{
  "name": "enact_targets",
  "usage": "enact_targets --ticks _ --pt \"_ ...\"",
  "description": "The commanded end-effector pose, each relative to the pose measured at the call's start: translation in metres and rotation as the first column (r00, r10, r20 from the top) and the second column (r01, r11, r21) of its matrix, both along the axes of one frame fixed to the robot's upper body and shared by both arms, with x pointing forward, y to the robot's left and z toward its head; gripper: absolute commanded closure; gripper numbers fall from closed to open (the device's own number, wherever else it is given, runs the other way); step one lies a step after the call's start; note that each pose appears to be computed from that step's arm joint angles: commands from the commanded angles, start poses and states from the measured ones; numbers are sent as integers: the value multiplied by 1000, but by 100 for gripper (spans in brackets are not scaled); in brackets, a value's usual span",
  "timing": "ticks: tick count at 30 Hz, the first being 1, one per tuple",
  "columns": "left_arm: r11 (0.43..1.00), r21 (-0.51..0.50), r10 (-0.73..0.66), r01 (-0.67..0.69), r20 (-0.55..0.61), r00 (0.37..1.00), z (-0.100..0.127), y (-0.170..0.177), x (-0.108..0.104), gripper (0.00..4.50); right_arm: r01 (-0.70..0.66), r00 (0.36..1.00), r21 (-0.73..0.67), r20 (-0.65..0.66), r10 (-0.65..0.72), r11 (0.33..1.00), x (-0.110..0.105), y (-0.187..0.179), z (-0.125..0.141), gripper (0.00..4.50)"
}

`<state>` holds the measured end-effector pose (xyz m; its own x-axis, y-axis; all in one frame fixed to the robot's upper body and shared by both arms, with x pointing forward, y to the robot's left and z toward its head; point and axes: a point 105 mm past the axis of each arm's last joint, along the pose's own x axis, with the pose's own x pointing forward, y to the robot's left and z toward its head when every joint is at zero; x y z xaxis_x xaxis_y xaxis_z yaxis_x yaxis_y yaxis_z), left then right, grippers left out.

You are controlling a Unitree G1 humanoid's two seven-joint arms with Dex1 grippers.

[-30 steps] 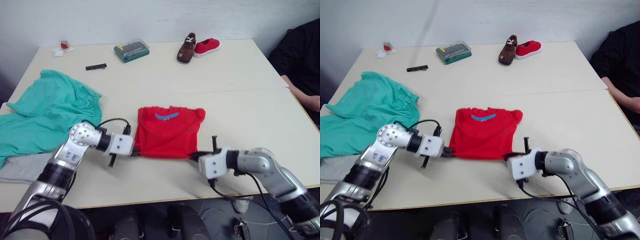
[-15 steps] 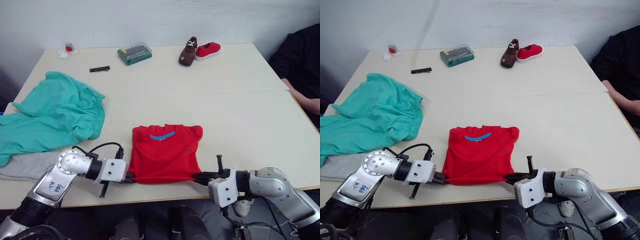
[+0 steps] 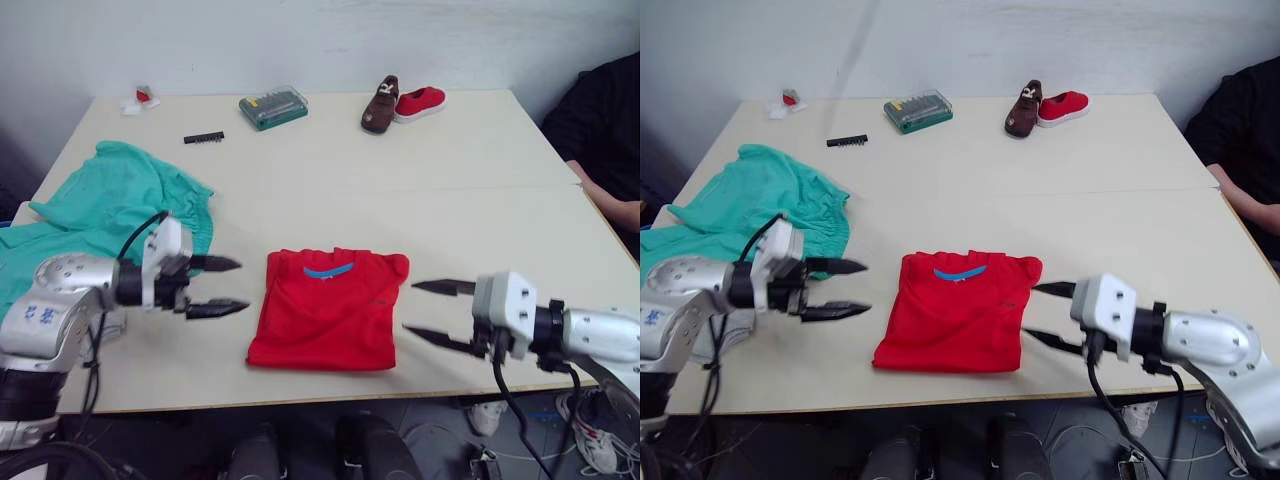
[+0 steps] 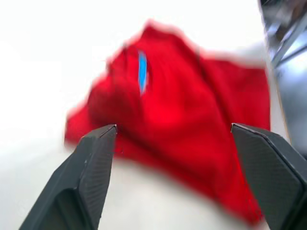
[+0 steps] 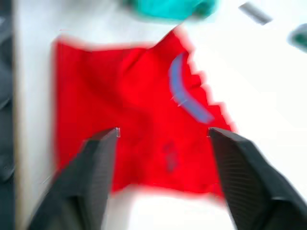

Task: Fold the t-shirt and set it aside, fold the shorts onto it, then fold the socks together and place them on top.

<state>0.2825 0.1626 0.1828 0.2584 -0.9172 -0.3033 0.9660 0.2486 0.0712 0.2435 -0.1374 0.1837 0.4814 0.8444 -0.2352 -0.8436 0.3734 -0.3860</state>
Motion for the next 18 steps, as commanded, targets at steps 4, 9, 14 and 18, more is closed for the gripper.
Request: enact_targets --ticks 4,9,14,18 --pt "977 89 -196 193 17 981 -22 -50 4 247 -63 997 -33 -51 61 998 9 29 -32 409" --pt "944 188 -278 272 7 961 -39 -61 14 415 -140 990 -144 -43 135 980 13 37 -60 450" --pt "931 278 -258 236 43 965 -48 -58 40 447 -215 974 -350 -7 227 912 12 30 -96 450" --pt "954 273 -164 123 132 978 -42 -73 83 447 -202 975 -370 13 222 907 13 27 -103 450"
